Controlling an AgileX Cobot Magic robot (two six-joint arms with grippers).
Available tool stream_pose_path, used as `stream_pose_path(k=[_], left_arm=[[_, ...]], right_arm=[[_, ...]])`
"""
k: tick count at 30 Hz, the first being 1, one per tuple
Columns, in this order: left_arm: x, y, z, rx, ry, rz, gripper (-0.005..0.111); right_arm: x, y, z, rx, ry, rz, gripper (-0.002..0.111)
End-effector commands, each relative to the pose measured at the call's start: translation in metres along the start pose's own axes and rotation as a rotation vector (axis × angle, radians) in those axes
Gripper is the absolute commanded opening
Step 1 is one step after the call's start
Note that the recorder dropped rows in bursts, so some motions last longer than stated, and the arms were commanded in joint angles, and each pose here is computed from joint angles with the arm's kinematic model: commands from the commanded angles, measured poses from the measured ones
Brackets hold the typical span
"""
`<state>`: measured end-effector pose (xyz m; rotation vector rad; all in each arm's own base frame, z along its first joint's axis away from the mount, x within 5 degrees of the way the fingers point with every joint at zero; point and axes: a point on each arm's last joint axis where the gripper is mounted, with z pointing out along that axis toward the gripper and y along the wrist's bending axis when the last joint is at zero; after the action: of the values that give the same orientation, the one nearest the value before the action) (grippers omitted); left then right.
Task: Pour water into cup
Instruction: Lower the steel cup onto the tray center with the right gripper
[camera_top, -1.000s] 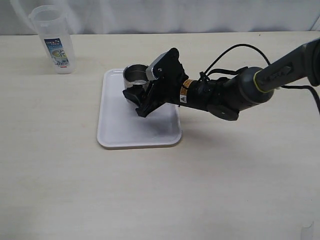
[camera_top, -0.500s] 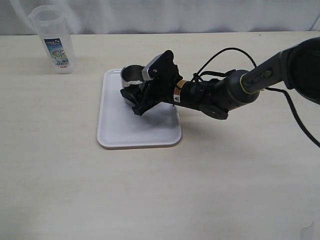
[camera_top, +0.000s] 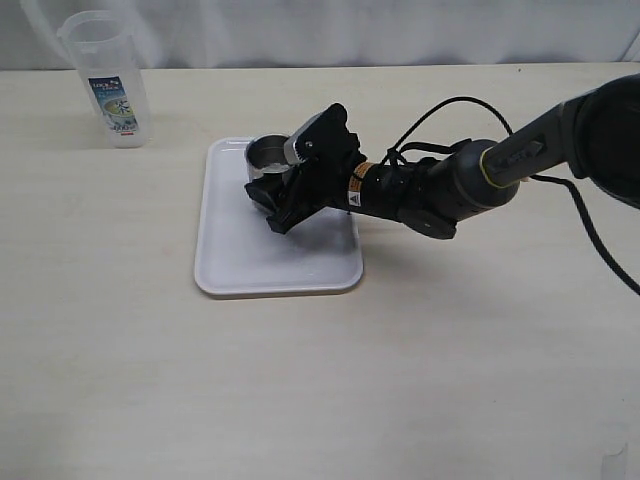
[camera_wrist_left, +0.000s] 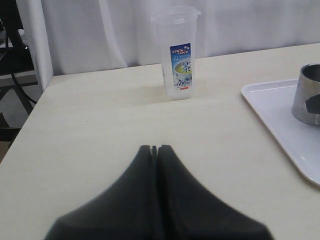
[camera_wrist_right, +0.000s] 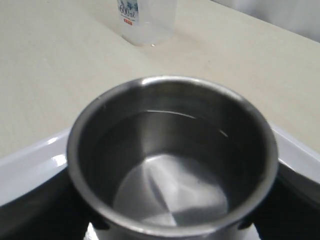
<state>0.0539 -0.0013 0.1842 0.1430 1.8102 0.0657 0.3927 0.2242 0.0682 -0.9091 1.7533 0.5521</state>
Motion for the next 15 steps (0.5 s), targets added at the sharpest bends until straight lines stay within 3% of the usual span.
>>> stream_pose_path(k=[1,9,15], left_arm=[[0.0001,0.0,0.0001,-0.002,-0.009,-0.004,0.0],[0.0001,0.0,0.0001,-0.002,-0.009,-0.004,0.0],[0.0001,0.0,0.0001,-0.002,-0.009,-0.004,0.0]], right_arm=[[-0.009,-0.0008,0.0004,-0.002,-0.049,0.003,0.031],[-0.0089,-0.0008,0.0004,-0.001,-0.047,0.003,0.068],[-0.0086,-0.0009,0.0004,0.0,-0.044,0.003,0.076]])
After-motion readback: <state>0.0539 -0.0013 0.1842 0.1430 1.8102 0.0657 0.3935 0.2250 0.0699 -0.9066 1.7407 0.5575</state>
